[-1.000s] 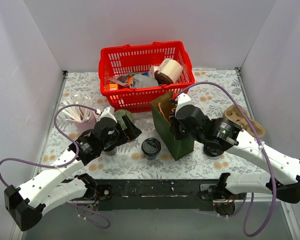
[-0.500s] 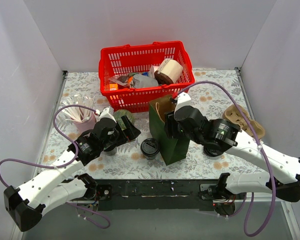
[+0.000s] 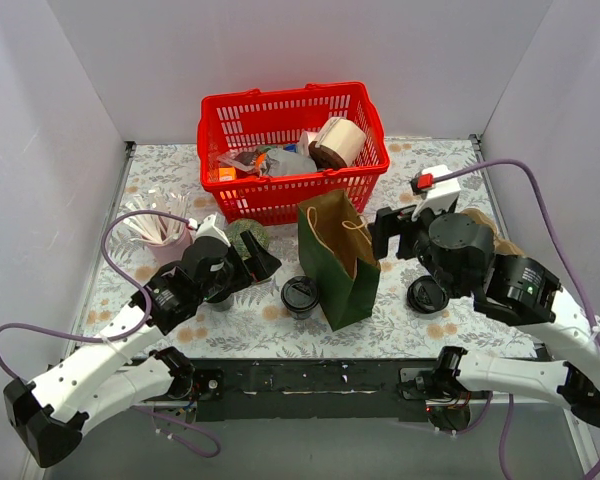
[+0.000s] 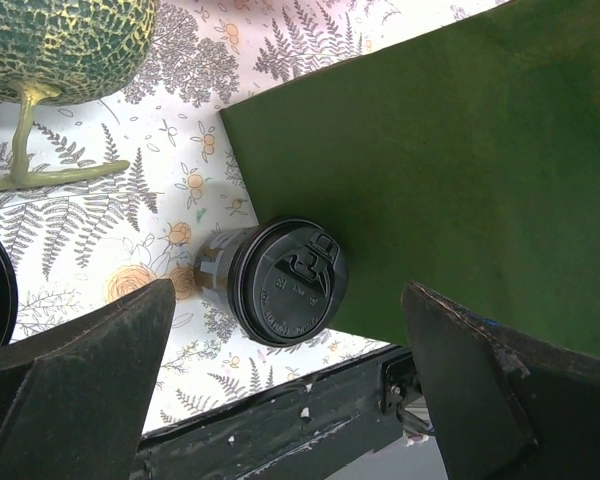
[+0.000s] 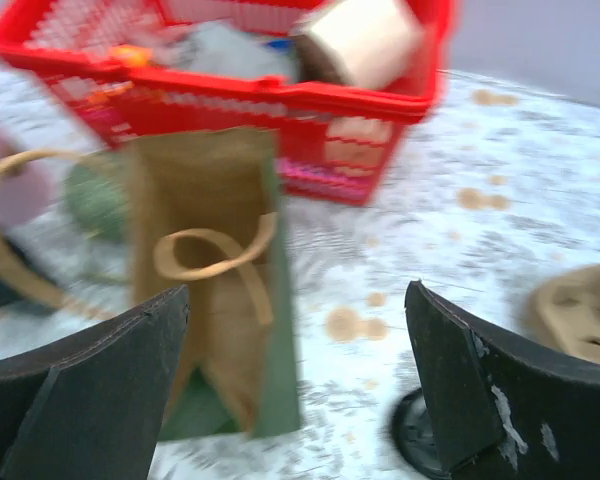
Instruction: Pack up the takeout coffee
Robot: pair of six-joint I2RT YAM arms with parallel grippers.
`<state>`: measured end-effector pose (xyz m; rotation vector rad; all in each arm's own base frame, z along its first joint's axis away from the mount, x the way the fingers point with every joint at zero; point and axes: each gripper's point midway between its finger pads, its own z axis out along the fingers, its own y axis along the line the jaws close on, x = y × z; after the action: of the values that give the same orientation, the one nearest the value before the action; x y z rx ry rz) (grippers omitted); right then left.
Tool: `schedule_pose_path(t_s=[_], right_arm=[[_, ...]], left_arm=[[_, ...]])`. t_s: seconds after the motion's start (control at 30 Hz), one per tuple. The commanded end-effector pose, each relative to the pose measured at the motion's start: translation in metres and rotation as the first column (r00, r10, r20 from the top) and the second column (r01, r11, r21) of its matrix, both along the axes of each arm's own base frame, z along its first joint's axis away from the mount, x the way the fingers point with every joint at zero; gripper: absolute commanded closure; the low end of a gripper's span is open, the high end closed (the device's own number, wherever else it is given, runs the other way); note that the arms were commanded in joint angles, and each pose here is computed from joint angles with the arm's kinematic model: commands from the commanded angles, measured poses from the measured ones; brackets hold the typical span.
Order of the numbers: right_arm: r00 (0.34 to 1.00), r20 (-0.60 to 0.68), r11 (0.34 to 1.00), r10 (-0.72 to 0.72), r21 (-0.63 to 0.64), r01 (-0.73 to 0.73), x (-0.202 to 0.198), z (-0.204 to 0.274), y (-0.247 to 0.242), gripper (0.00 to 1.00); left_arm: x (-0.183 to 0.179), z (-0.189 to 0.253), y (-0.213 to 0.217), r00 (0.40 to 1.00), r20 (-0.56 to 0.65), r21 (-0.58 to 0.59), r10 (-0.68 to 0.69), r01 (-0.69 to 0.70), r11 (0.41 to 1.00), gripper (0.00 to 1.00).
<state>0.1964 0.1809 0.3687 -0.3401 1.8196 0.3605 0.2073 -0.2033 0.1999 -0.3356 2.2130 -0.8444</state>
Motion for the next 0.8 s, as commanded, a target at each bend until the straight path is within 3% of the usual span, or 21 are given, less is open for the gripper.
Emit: schedule_pose_path(t_s=[0.0,0.07,0.1,0.17,0.2,0.3,0.37,0.5,0.7,0.77], right_arm=[[0.935,0.095,0.93,-0.341,-0.109,0.35,0.028,0.01,-0.081,0.04],[0.883,0.103,0.863,-0.459,-0.184,0.47,0.044,-0.001,-0.119,0.04],[0.907,0.067,0.879,-0.415,-0.227,0.419,0.053,-0.014,-0.114,0.03],[0.882,0.003,0.837,-0.472,-0.315,0.448,0.076,-0.041,-0.142,0.02],[0.904,-0.087,0.856,-0.419,-0.372,0.36,0.092,-0.068,-0.134,0.02],[0.81,-0.25,0.812,-0.53,-0.425,0.4,0.124,-0.12,-0.175,0.04],[0.756,-0.301,0.795,-0.581,-0.41,0.448,0.138,-0.136,-0.201,0.08],[0.75,-0.401,0.846,-0.526,-0.335,0.414,0.175,-0.178,-0.2,0.12],[0.577,-0.513,0.771,-0.635,-0.373,0.517,0.193,-0.228,-0.229,0.25],[0.55,-0.515,0.75,-0.657,-0.38,0.541,0.197,-0.234,-0.233,0.31]], left_arm=[[-0.002,0.013,-0.005,0.998,0.054,-0.029,-0.04,0.042,0.999,0.02],[-0.002,0.018,-0.008,0.996,0.064,-0.038,-0.057,0.059,0.998,0.02],[-0.002,0.02,-0.009,0.995,0.073,-0.043,-0.066,0.069,0.997,0.02],[-0.002,0.021,-0.013,0.994,0.077,-0.045,-0.082,0.085,0.995,0.02],[-0.002,0.021,-0.013,0.993,0.074,-0.04,-0.088,0.091,0.995,0.02],[0.0,0.021,-0.015,0.993,0.072,-0.034,-0.092,0.095,0.995,0.02],[-0.001,0.018,-0.016,0.993,0.07,-0.036,-0.097,0.1,0.994,0.02],[-0.001,0.021,-0.026,0.987,0.082,-0.062,-0.135,0.141,0.988,0.02],[0.003,0.014,-0.033,0.982,0.092,-0.048,-0.163,0.168,0.985,0.02],[0.002,0.012,-0.032,0.981,0.099,-0.044,-0.167,0.172,0.984,0.02]])
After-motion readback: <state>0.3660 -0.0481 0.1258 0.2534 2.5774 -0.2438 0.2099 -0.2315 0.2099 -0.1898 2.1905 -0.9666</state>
